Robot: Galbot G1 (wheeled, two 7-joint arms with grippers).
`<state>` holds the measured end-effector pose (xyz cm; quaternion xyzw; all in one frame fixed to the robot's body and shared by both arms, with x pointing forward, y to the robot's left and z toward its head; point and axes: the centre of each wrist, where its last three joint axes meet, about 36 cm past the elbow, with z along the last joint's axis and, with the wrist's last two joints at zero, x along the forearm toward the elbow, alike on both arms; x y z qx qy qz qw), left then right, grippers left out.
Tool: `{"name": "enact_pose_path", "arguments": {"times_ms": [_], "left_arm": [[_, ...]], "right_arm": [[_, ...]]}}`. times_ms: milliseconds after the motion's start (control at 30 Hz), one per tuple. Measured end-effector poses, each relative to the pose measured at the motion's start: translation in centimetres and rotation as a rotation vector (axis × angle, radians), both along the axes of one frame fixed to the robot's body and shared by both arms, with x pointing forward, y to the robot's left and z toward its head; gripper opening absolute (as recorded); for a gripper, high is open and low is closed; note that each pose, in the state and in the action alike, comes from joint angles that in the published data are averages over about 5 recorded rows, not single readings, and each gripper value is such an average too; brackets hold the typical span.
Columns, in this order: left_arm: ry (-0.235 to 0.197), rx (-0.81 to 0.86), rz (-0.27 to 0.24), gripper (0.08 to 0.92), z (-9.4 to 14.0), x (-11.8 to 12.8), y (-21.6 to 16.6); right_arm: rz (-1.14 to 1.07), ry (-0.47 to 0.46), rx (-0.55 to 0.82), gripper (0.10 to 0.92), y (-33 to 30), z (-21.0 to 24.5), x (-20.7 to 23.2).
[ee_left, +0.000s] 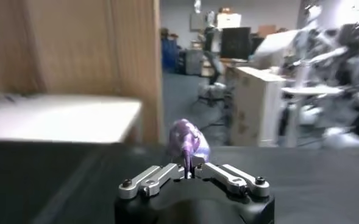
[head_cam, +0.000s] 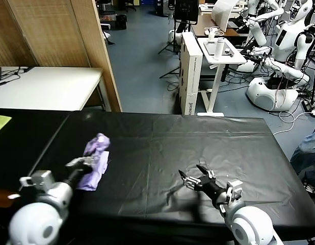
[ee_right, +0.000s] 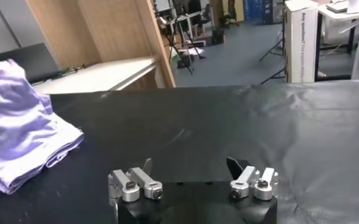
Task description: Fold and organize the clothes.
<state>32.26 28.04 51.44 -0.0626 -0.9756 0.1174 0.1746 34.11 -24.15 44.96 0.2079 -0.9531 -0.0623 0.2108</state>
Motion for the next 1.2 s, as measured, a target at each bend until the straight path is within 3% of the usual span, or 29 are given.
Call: {"name": "enact_pose_path", "arguments": {"times_ms": [167,467,567,633,767,933,1033,1200], "left_arm": [[0.047,-0.147,-0.042,0.185,-2.9,1.6,-4.1],[0.114,-0.298,-0.051,0.185,-8.0,5.3,-10.4],[0.134,-0.319,-0.059,0.224,-8.7,5.5,-11.9],[0.137,-0.325,-0.066,0.313,-8.7,5.4,-12.6],[0.107,-0.312,-0.086,0.558,-8.1,4.9,-13.2],[0.021,-0.258,-0.091,0.843,-6.6,4.0,-12.1],[-0.021,-0.225,-0.079,0.899,-5.8,3.7,-11.0],[-0.055,-0.172,-0.055,0.907,-5.3,3.4,-9.3]], "right_arm": [[-0.003,0.003,-0.005,0.907,0.1,-0.2,0.1],[0.012,-0.004,-0.006,0.907,0.0,0.4,0.6],[0.016,0.013,0.011,0.907,0.0,0.4,0.9],[0.015,0.033,0.028,0.907,0.2,0.2,1.3],[0.015,0.091,0.079,0.907,1.0,0.0,2.0],[0.029,0.159,0.167,0.907,2.6,-0.4,3.2],[0.044,0.179,0.201,0.907,3.8,-0.7,3.9],[0.067,0.198,0.239,0.906,6.1,-1.5,5.1]]}}
